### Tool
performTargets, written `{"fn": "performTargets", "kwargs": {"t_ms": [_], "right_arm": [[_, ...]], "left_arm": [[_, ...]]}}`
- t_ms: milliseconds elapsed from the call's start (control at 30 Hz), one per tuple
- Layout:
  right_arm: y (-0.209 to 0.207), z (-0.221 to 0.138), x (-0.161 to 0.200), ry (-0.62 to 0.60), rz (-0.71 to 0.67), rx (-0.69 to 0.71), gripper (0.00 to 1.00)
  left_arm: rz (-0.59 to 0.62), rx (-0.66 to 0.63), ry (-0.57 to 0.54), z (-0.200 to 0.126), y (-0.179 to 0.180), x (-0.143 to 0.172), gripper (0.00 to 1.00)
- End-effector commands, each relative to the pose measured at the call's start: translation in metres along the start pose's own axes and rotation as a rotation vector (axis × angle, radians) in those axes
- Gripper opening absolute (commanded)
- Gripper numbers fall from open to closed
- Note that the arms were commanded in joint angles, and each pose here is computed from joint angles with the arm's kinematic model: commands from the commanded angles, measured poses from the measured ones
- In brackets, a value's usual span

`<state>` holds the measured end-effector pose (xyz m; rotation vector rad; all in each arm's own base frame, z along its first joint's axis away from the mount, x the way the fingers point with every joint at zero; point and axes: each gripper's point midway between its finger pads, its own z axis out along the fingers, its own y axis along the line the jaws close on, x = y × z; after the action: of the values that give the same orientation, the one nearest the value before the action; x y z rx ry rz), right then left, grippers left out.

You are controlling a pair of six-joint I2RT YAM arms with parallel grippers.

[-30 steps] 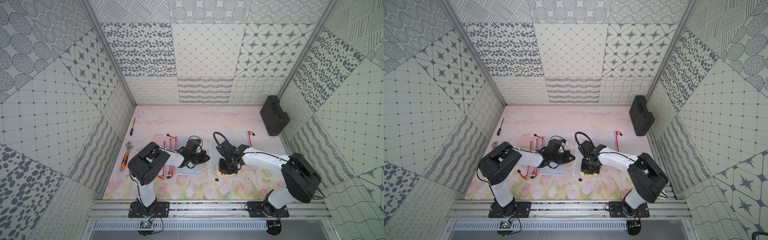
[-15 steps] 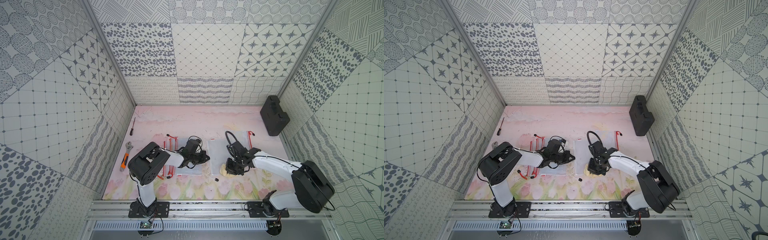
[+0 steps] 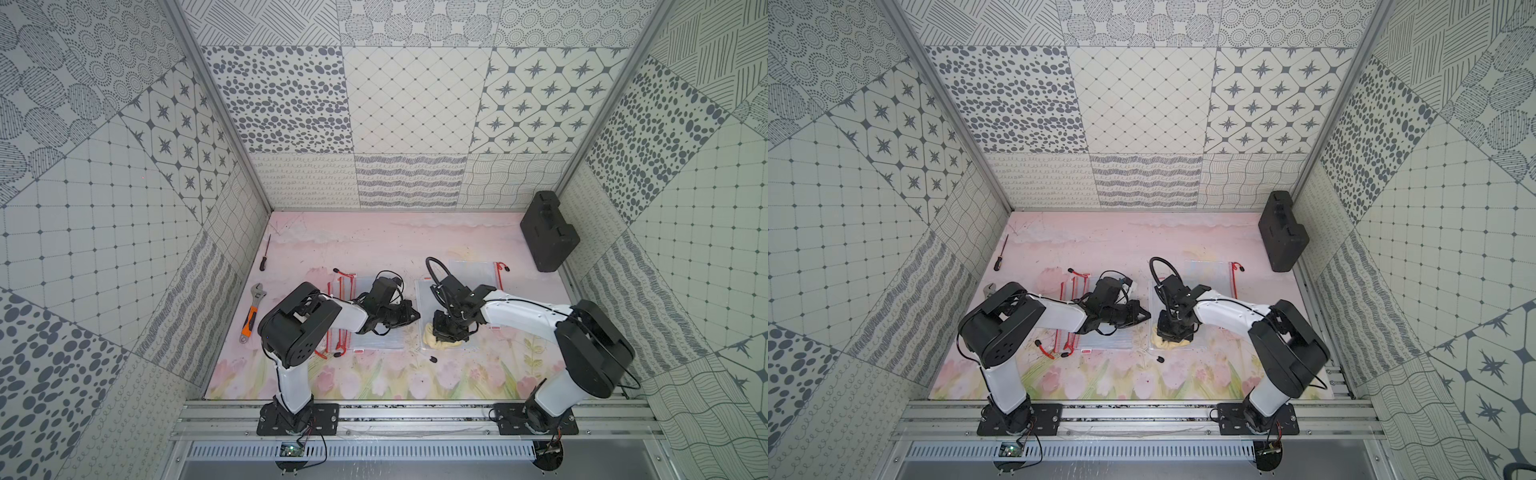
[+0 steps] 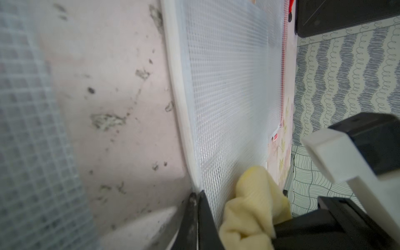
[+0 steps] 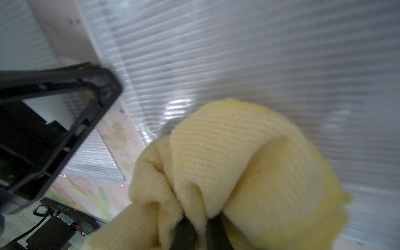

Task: Wipe the document bag
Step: Wipe the dirt from the document bag.

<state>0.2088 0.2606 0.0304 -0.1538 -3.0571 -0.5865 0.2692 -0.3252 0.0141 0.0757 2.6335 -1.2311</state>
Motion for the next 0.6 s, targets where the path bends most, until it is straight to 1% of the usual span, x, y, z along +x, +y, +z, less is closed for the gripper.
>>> {"fn": "performTargets", "kwargs": {"t_ms": [0, 100, 267, 333, 400, 433, 500, 567], "right_arm": [[0.014, 0.008, -0.004, -0.005, 0.011, -0.031, 0.0], [-0.027, -0.001, -0.008, -0.02, 0.075, 0.02, 0.0], [-0.135, -0.03, -0.001, -0.047, 0.271, 0.1, 0.0], [-0.16, -0.04, 0.003, -0.057, 0.32, 0.107, 0.0], [-0.169, -0.048, 0.002, -0.077, 0.34, 0.102, 0.0], [-0.165, -0.05, 0.0, -0.08, 0.336, 0.091, 0.0], [-0.145, -0.05, -0.008, -0.088, 0.316, 0.052, 0.0], [-0.116, -0.05, -0.018, -0.115, 0.253, 0.054, 0.0]], "left_arm": [[-0.177, -0.452, 0.149, -0.023, 0.106, 0.062, 0.0], [-0.176, -0.454, 0.146, -0.024, 0.106, 0.063, 0.0], [-0.171, -0.445, 0.157, -0.02, 0.104, 0.061, 0.0], [-0.169, -0.442, 0.159, -0.019, 0.104, 0.061, 0.0], [-0.168, -0.44, 0.161, -0.018, 0.104, 0.061, 0.0], [-0.169, -0.439, 0.159, -0.018, 0.104, 0.06, 0.0], [-0.168, -0.438, 0.163, -0.018, 0.103, 0.061, 0.0], [-0.17, -0.439, 0.165, -0.018, 0.104, 0.061, 0.0]]}}
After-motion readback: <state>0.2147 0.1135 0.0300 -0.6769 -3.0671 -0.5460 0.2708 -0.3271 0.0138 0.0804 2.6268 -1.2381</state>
